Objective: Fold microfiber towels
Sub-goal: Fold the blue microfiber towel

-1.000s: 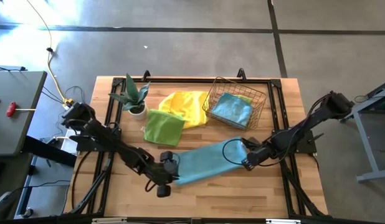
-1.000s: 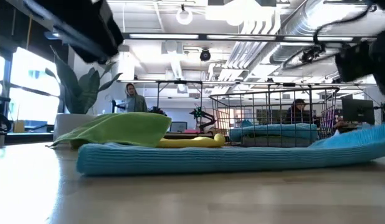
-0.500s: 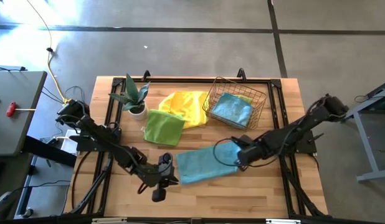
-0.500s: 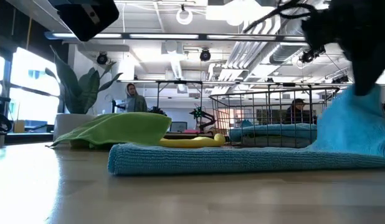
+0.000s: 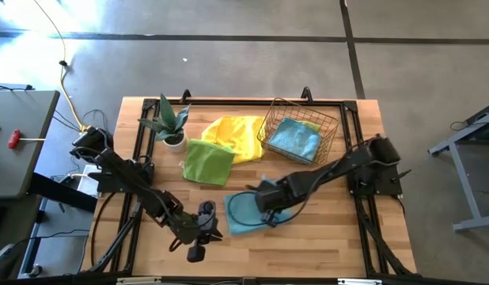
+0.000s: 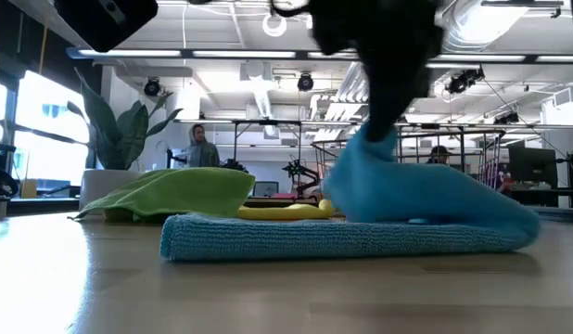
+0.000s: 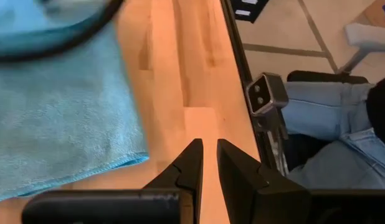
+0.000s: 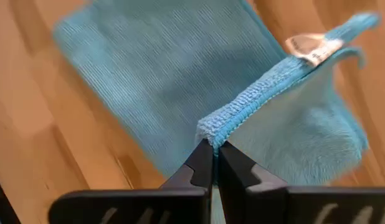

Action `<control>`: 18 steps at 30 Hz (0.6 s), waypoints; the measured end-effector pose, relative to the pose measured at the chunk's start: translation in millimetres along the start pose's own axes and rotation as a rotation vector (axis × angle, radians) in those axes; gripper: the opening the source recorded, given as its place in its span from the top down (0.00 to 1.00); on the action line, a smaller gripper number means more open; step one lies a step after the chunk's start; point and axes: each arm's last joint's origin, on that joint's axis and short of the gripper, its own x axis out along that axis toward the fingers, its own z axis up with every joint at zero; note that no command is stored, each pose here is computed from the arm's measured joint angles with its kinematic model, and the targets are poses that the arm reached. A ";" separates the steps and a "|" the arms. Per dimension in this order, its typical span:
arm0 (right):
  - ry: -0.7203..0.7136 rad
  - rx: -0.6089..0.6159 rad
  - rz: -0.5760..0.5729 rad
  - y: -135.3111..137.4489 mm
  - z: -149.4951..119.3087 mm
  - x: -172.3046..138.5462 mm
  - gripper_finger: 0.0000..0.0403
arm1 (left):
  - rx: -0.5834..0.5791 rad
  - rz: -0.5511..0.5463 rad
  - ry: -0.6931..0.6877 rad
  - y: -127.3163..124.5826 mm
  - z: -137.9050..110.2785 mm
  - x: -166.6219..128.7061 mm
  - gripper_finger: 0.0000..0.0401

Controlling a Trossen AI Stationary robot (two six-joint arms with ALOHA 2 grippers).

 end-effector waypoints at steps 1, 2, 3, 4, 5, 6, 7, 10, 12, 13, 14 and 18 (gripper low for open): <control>-0.012 -0.023 0.005 4.8 6.8 2.9 1.00 | 0.005 -0.008 0.004 -1.7 -1.1 -0.5 0.90; -0.020 -0.046 0.011 9.5 12.9 6.7 1.00 | 0.009 -0.014 0.006 -3.7 -2.3 -1.0 0.90; -0.027 -0.067 0.015 13.7 18.7 10.7 1.00 | 0.014 -0.021 0.009 -5.8 -3.6 -1.6 0.90; -0.032 -0.089 0.019 18.0 23.9 14.9 1.00 | 0.019 -0.027 0.011 -7.8 -4.7 -2.3 0.90; -0.038 -0.112 0.023 22.0 28.9 18.5 1.00 | 0.024 -0.033 0.014 -10.2 -6.2 -3.1 0.90; -0.046 -0.132 0.027 25.7 34.0 22.5 1.00 | 0.029 -0.040 0.016 -12.5 -7.6 -3.8 0.90; -0.049 -0.151 0.029 29.2 38.3 26.1 1.00 | 0.029 -0.045 0.018 -14.5 -9.0 -4.5 0.90; -0.060 -0.202 0.032 38.4 48.5 34.3 1.00 | 0.034 -0.062 0.025 -20.4 -13.0 -6.6 0.90; -0.071 -0.223 0.040 44.0 54.0 36.5 1.00 | 0.043 -0.071 0.028 -24.0 -15.4 -7.9 0.90; -0.078 -0.230 0.045 46.5 56.6 36.4 1.00 | 0.047 -0.074 0.029 -25.5 -16.5 -8.5 0.90; -0.085 -0.236 0.049 48.7 58.9 36.6 1.00 | 0.050 -0.078 0.030 -26.8 -17.4 -9.0 0.90; -0.109 -0.267 0.068 57.1 62.8 33.2 1.00 | 0.057 -0.082 0.031 -29.4 -19.2 -10.1 0.90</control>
